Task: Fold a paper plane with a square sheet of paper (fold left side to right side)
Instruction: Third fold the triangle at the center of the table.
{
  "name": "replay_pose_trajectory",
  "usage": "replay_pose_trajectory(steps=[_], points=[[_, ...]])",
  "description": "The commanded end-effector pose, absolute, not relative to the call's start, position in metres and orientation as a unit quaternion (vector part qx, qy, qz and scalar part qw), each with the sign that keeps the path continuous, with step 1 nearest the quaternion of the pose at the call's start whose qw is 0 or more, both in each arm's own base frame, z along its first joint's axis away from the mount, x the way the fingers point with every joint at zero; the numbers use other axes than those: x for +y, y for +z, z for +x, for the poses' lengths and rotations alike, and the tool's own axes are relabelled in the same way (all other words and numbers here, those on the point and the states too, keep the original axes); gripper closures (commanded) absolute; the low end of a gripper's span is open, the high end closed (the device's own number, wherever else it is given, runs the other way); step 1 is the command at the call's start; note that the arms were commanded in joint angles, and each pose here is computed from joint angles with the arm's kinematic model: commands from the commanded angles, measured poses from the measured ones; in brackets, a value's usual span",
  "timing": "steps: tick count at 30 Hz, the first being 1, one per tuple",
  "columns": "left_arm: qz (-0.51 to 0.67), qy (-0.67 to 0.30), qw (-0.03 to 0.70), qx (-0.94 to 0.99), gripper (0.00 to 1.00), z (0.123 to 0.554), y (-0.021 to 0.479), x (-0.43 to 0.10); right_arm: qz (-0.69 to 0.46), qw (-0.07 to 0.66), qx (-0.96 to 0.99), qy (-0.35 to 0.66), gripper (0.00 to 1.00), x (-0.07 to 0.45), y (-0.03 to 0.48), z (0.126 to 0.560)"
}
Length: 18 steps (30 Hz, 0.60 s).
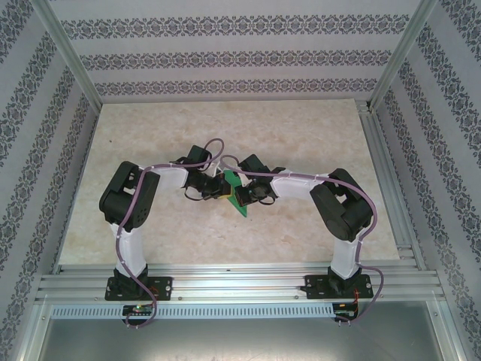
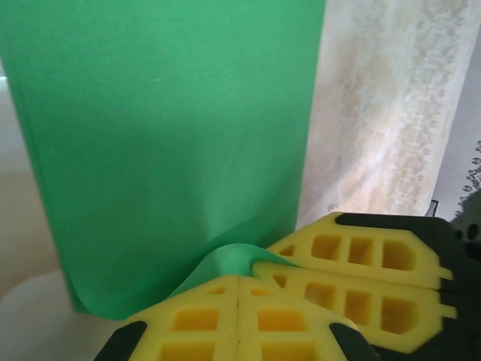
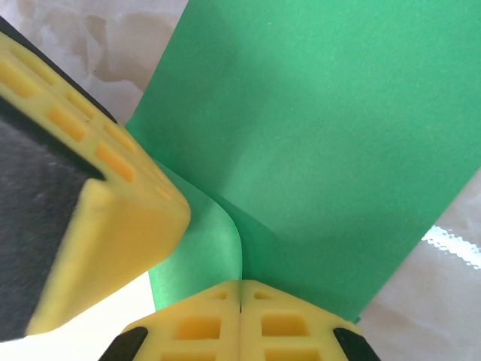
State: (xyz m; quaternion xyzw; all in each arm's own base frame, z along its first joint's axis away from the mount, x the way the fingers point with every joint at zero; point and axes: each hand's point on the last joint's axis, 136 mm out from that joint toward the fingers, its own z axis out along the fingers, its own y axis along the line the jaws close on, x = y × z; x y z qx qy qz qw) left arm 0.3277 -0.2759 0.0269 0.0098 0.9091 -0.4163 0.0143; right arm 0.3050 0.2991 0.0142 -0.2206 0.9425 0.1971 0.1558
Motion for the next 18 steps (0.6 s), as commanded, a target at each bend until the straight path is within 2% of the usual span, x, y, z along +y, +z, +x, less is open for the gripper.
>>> replay_pose_trajectory(steps=[1, 9, 18], points=[[0.02, -0.396, 0.011, 0.918, 0.96, 0.324, 0.012, -0.275, -0.229, 0.112, 0.954, 0.158, 0.96, 0.282, -0.014, 0.288], [0.016, -0.36, -0.003, 0.933, 0.96, 0.316, -0.012, -0.263, -0.221, 0.125, 0.953, 0.166, 0.95, 0.282, -0.002, 0.294], [0.019, -0.328, -0.018, 0.944, 0.96, 0.304, -0.028, -0.251, -0.192, 0.179, 0.953, 0.153, 0.8, 0.26, 0.055, 0.312]])
